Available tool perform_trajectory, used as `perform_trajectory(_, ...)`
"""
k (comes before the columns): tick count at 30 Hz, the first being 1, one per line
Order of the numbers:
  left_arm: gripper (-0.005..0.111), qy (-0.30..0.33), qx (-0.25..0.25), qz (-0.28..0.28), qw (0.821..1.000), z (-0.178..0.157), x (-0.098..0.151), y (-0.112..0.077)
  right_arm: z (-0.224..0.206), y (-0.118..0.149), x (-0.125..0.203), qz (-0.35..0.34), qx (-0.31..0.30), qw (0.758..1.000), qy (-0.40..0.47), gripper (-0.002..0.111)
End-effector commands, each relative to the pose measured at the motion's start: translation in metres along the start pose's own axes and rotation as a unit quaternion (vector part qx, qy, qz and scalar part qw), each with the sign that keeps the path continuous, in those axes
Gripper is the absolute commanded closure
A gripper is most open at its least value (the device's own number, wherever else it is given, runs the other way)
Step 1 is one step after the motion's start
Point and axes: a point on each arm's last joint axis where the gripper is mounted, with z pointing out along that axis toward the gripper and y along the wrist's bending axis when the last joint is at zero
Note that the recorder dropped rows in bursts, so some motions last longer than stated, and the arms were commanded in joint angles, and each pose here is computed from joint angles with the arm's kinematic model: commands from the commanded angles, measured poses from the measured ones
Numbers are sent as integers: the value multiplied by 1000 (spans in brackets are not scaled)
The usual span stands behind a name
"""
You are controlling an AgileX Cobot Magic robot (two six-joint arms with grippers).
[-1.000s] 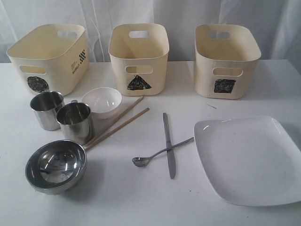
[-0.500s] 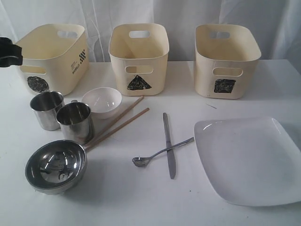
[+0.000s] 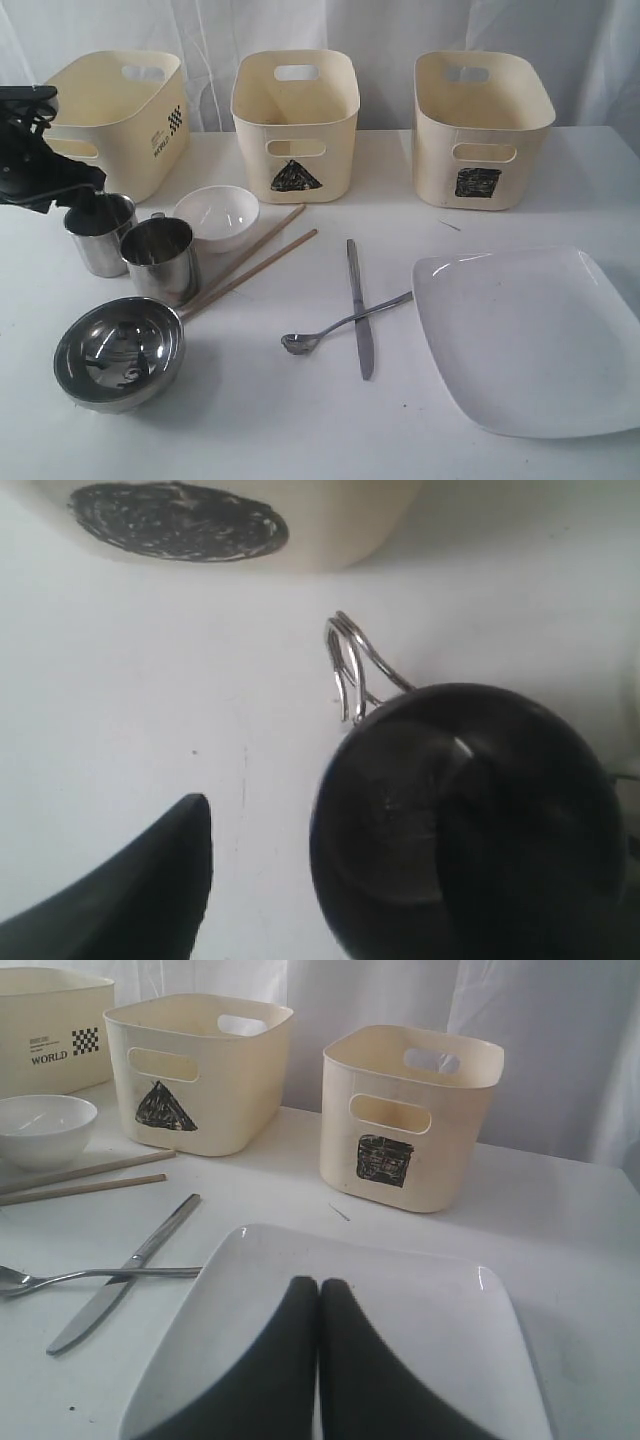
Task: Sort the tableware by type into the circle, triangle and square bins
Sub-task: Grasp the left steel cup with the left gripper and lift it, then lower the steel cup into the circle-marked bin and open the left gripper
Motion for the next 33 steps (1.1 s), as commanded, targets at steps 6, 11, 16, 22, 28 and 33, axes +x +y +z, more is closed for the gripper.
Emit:
perform_trajectory(6, 41, 20, 3, -15, 1000, 32, 7, 3, 0, 0, 1, -2, 4, 1000, 2, 108)
perform_trajectory(11, 72, 25, 3, -14, 1000, 38, 9, 4, 0, 0, 1, -2, 4, 1000, 2, 108)
perform_trajectory(16, 106, 7, -8, 27, 1000, 9, 1, 2, 0, 0, 1, -2, 4, 1000, 0, 108)
perform_trajectory(22, 106, -79, -48, 76, 993, -71, -21, -3, 0, 0, 1, -2, 4, 1000, 0, 108)
perform_trajectory(28, 106, -216, -89, 103, 967, -137, -69, -5, 0, 0, 1, -2, 4, 1000, 0, 108)
perform_trajectory(33, 106, -277, -98, 92, 951, -127, -110, 1, 0, 0, 1, -2, 4, 1000, 0, 108)
